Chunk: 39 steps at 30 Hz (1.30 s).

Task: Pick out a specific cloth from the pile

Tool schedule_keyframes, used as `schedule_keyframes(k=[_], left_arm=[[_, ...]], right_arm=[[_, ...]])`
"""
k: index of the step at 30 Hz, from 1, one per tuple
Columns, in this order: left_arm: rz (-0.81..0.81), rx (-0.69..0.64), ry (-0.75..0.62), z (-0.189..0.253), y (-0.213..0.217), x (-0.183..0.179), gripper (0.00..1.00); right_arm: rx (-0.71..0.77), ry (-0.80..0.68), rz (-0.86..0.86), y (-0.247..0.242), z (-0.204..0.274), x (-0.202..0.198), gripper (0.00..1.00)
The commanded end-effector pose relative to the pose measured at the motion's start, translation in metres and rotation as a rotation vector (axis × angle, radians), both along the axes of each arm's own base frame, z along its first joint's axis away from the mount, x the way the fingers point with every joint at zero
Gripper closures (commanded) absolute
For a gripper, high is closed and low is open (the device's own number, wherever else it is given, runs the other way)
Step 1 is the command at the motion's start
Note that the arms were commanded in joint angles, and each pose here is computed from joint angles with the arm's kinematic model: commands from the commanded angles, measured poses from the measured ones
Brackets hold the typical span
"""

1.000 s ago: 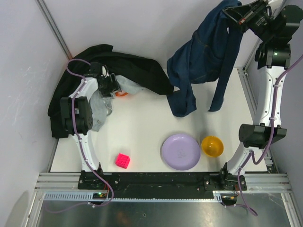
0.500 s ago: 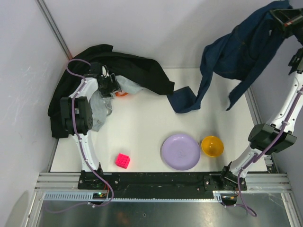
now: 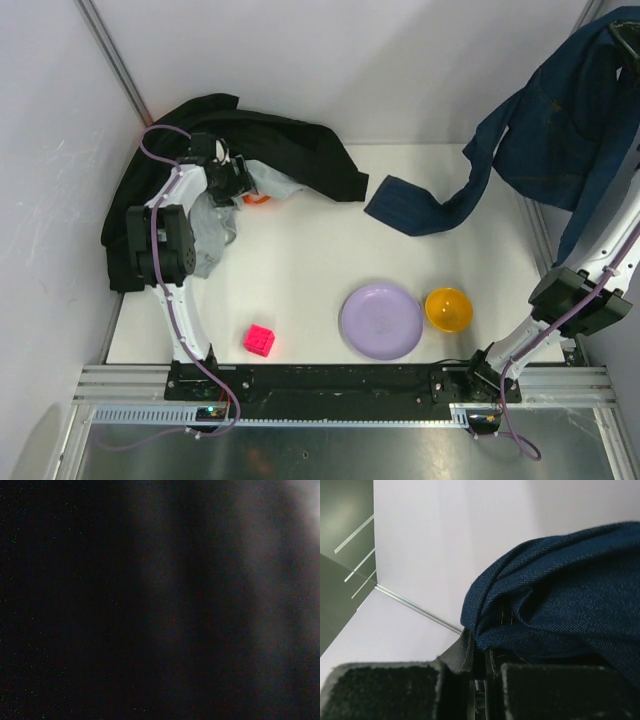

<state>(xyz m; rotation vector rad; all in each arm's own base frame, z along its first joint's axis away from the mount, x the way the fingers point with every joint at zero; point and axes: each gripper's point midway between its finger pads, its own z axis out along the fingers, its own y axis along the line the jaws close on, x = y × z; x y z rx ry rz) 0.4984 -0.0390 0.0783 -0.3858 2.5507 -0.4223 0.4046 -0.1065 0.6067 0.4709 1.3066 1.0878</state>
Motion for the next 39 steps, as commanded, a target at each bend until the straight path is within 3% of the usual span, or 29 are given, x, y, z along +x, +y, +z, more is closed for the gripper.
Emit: schedule_keyframes(k=[1, 9, 17, 26, 39], left_arm=[[0.083, 0.040, 0.020, 0.007, 0.022, -0.011, 0.13], [0.011, -0.033, -0.177, 0.102, -0.013, -0.012, 0.01], [-0.081, -0.079, -0.294, 0.164, -0.058, -0.063, 0.00], [-0.174, -0.182, -0.349, 0.197, -0.095, -0.129, 0.00], [-0.337, -0.392, -0.527, 0.292, -0.125, -0.192, 0.00]], right_arm=[[-0.112, -0.102, 0.019, 0.033, 0.030, -0.032, 1.00], [-0.164, 0.038, 0.077, 0.065, -0.045, 0.006, 1.00], [-0.136, 0.230, 0.129, 0.082, -0.166, 0.038, 1.00], [-0.163, 0.517, 0.118, 0.087, -0.317, 0.043, 1.00], [-0.151, 0.984, 0.111, 0.094, -0.524, 0.024, 1.00]])
